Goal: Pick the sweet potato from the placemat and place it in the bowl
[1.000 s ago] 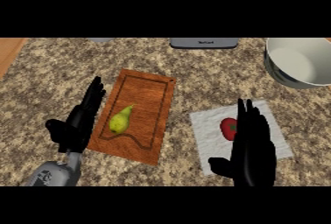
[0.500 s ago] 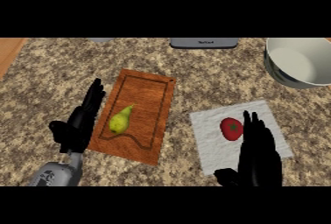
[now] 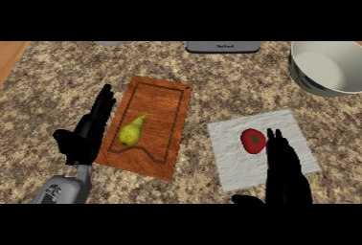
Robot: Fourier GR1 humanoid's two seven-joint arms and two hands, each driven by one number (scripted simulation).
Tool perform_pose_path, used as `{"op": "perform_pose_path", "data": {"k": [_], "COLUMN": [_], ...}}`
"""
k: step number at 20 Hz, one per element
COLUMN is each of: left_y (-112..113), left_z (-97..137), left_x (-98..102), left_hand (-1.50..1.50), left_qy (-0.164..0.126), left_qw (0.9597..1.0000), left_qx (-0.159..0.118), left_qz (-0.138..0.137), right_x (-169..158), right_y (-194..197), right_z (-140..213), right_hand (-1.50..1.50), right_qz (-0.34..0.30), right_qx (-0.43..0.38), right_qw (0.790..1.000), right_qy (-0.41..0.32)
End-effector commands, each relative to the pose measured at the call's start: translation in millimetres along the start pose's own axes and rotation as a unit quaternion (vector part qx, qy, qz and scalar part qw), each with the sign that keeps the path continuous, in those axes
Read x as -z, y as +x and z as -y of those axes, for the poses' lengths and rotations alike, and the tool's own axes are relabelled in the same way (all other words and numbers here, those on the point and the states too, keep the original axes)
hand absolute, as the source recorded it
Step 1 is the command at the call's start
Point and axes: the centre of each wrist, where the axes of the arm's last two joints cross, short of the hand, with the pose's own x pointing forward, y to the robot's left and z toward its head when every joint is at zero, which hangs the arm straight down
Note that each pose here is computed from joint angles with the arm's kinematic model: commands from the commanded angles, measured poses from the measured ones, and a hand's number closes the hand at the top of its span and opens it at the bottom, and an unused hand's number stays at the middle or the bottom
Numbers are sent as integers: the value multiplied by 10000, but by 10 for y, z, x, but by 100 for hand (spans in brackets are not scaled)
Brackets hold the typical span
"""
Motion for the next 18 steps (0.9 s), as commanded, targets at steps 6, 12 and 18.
{"op": "perform_pose_path", "data": {"k": [6,12,18], "left_y": [95,2,-179], "left_z": [-12,-104,43], "left_x": [-29,87,-35], "left_hand": [0,0,0], "left_qy": [32,-71,-9], "left_qw": [10000,10000,10000], "left_qx": [-41,-3,7], "left_qz": [-6,-27,25], "right_x": [137,342,411], "right_y": [-179,-287,-480], "right_z": [-12,6,-342], "right_hand": [-150,-150,-150], "right_qz": [-188,-149,-231], "right_qx": [514,708,728], "right_qw": [9985,9973,9971], "right_qy": [58,86,32]}}
